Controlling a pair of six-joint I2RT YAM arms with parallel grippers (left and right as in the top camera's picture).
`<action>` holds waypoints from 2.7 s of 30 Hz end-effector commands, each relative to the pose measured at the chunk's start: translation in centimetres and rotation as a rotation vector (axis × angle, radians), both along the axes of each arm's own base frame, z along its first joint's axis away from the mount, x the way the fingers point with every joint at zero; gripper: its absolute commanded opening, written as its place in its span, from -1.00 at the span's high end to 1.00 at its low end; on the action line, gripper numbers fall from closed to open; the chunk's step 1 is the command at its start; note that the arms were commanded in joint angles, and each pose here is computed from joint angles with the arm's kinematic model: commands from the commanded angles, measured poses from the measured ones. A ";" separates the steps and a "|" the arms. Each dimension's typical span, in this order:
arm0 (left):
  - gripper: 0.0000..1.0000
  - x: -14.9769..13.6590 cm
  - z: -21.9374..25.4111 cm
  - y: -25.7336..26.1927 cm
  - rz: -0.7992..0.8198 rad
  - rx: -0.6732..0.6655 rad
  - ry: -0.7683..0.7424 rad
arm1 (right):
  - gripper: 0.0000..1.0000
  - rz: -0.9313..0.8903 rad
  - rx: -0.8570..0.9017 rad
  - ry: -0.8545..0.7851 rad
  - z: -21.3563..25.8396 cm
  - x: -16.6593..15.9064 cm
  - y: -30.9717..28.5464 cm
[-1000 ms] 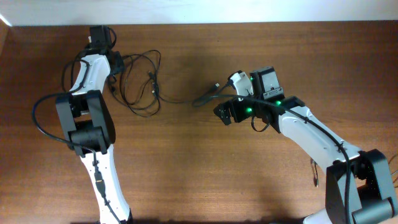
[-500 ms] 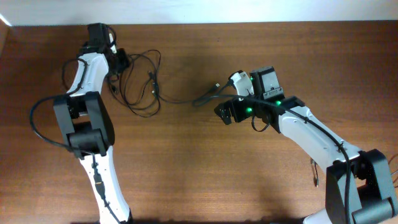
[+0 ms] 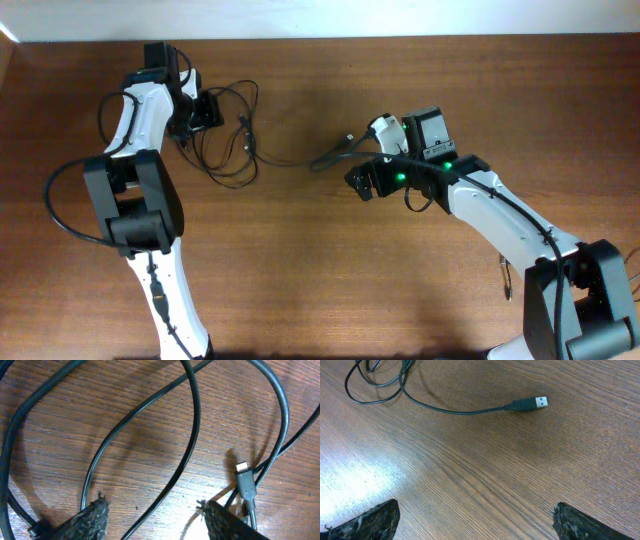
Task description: Untangle cables
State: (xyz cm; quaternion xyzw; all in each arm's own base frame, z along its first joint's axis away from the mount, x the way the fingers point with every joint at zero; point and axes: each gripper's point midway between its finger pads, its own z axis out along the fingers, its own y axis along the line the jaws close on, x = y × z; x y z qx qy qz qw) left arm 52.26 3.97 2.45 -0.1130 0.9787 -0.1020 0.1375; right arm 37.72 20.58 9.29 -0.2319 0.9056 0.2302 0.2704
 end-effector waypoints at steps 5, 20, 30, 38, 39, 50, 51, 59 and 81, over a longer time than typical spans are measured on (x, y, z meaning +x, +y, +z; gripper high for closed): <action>0.15 0.2 1.6 0.0 -0.063 0.072 -0.032 | -0.97 -0.003 0.001 -0.011 0.5 0.3 0.3; -0.07 -0.9 -0.3 -0.5 -0.070 0.067 0.013 | -0.97 -0.003 0.001 -0.011 0.4 0.3 0.3; 1.00 1.0 12.4 -1.3 -0.084 0.039 -0.238 | -0.97 -0.003 0.001 -0.010 0.4 0.3 0.3; 1.00 -10.7 42.6 -3.2 -0.094 0.119 -0.846 | -0.98 0.008 0.061 -0.118 5.8 2.4 1.1; 1.00 -12.3 43.9 -3.4 -0.093 0.124 -0.872 | -0.97 0.016 0.072 -0.135 7.1 2.6 1.3; 1.00 -18.5 49.2 -1.4 0.073 0.213 -0.997 | -0.97 0.263 0.306 -0.304 20.4 -0.2 4.7; 1.00 -18.3 49.0 -2.6 0.036 0.145 -0.996 | -0.97 0.291 0.332 -0.308 20.9 -0.6 5.1; 1.00 -19.0 46.4 -14.3 -0.598 -0.367 -0.923 | -0.97 0.614 0.570 -0.483 26.7 -4.1 7.8; 1.00 -15.2 39.8 -10.9 -0.108 -0.433 -0.555 | -0.97 0.727 0.316 -0.776 24.7 -4.6 12.7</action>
